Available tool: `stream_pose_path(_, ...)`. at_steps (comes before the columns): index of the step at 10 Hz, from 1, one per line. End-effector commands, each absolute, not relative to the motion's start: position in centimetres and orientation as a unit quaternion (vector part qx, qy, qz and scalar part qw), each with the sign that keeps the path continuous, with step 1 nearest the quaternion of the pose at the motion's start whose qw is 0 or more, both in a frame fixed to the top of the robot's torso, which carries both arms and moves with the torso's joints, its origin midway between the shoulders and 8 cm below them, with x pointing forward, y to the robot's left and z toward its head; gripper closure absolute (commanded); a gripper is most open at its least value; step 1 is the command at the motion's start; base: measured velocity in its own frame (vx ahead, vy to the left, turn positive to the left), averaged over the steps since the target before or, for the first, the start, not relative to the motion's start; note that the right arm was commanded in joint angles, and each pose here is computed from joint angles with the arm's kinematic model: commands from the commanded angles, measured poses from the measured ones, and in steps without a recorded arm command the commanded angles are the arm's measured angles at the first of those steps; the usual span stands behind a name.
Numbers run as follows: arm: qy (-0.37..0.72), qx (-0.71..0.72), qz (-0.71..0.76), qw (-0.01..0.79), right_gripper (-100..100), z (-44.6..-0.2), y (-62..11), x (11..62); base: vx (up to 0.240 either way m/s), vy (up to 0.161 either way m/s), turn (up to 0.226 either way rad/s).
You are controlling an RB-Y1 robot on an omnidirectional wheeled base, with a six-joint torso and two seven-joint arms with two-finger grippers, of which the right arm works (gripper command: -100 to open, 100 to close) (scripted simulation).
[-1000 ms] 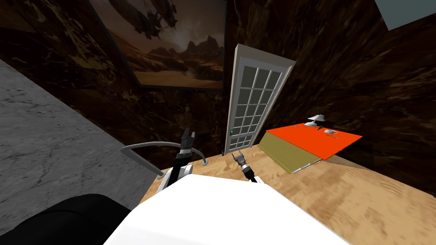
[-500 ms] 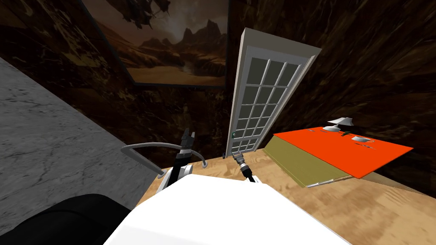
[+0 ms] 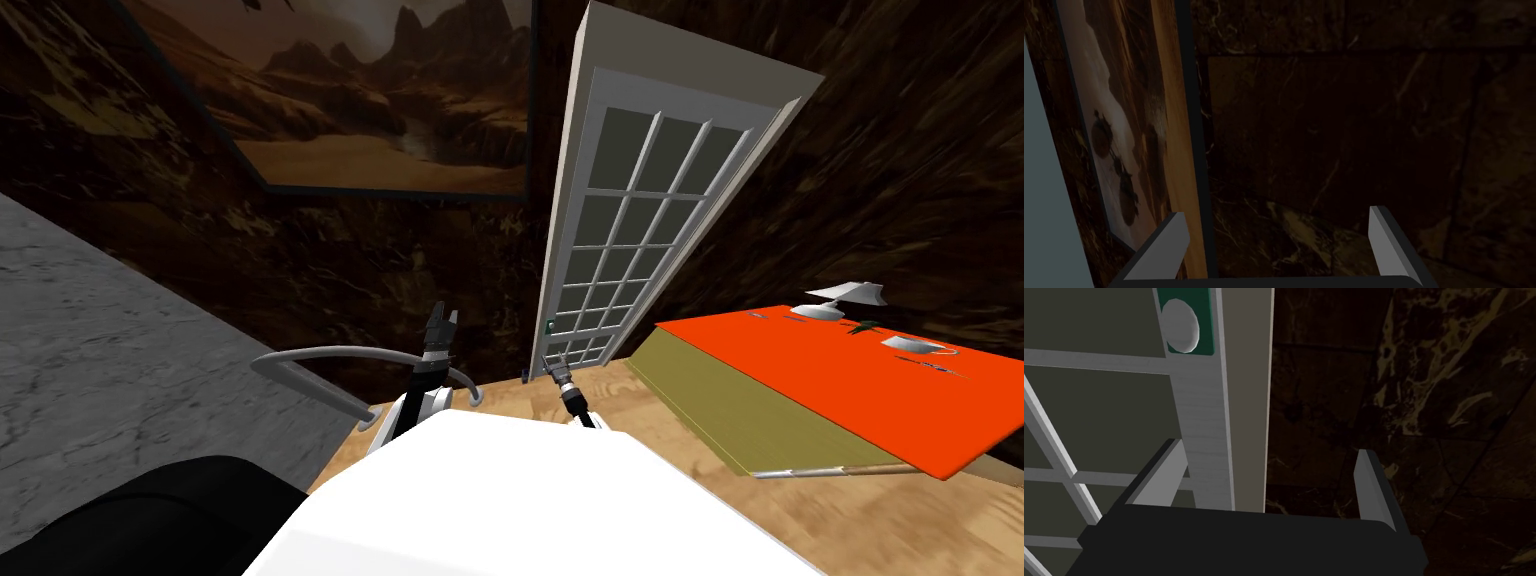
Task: Pull the door open
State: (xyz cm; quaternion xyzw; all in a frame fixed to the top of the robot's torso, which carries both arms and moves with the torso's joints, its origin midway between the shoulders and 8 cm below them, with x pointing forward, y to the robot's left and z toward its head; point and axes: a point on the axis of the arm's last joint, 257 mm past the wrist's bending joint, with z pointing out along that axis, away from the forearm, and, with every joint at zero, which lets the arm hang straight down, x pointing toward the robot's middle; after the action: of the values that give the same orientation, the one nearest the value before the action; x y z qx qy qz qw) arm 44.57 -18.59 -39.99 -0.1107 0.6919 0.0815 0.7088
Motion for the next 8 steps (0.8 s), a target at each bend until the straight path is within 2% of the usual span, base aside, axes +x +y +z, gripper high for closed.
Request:
stream_pose_path(1, 0.692, -0.106, 0.081, 0.709, -100, -40.0, -18.3, 44.6, 0.205, -0.05, 0.015)
stream_pose_path(8, 0.693, -0.093, 0.083, 0.71, -100, -39.9, -17.1, 44.8, 0.21, -0.061, 0.001)
